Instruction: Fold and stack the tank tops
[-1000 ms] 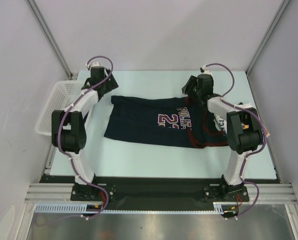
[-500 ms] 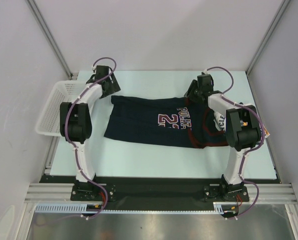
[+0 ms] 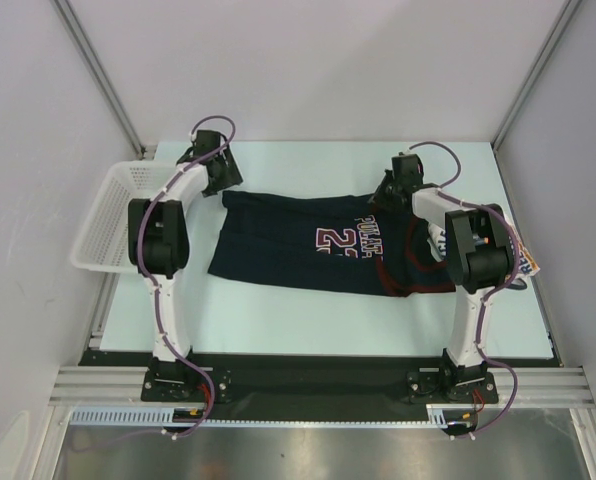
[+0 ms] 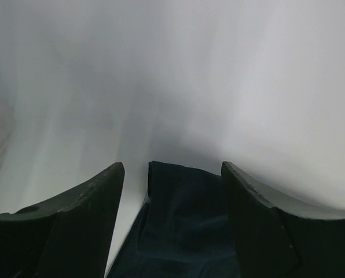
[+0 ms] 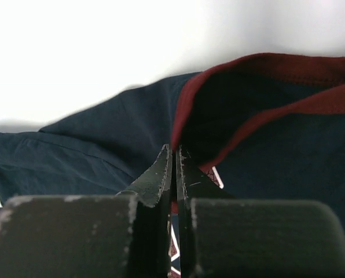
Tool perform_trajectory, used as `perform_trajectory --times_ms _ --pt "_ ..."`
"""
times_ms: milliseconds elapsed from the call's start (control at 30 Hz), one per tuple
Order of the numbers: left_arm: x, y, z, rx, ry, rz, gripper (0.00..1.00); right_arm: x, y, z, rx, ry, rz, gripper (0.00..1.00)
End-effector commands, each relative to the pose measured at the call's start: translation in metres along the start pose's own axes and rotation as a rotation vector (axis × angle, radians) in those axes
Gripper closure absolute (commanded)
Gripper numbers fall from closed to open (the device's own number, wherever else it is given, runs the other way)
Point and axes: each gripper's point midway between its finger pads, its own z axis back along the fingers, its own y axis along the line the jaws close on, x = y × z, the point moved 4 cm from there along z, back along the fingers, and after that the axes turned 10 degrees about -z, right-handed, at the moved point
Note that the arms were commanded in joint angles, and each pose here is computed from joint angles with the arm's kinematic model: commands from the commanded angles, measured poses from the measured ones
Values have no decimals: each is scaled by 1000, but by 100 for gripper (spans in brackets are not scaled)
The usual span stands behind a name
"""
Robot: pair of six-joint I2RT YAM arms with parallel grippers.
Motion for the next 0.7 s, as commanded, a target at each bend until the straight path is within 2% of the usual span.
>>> perform_trajectory --times_ms 0,100,167,200,367,400,500,667 --pt "8 -1 3 -25 -6 -15 27 20 20 3 80 -42 3 100" --pt "3 -1 6 -36 -5 -14 29 29 23 7 94 -62 4 100" --pt "1 -2 10 -58 -9 -12 35 31 23 8 97 -66 2 100" --pt "1 -3 11 -66 -9 -10 44 34 24 9 101 -70 1 100" --pt "-1 -7 15 -95 -5 -1 72 36 23 10 102 -70 -4 100" --pt "0 -7 17 -96 -8 -1 84 37 23 10 102 -73 -8 100" --pt "1 -5 20 -92 -15 5 100 39 23 10 108 -75 -7 100" --pt "24 -3 39 -106 -119 24 100 54 27 14 137 -101 1 100"
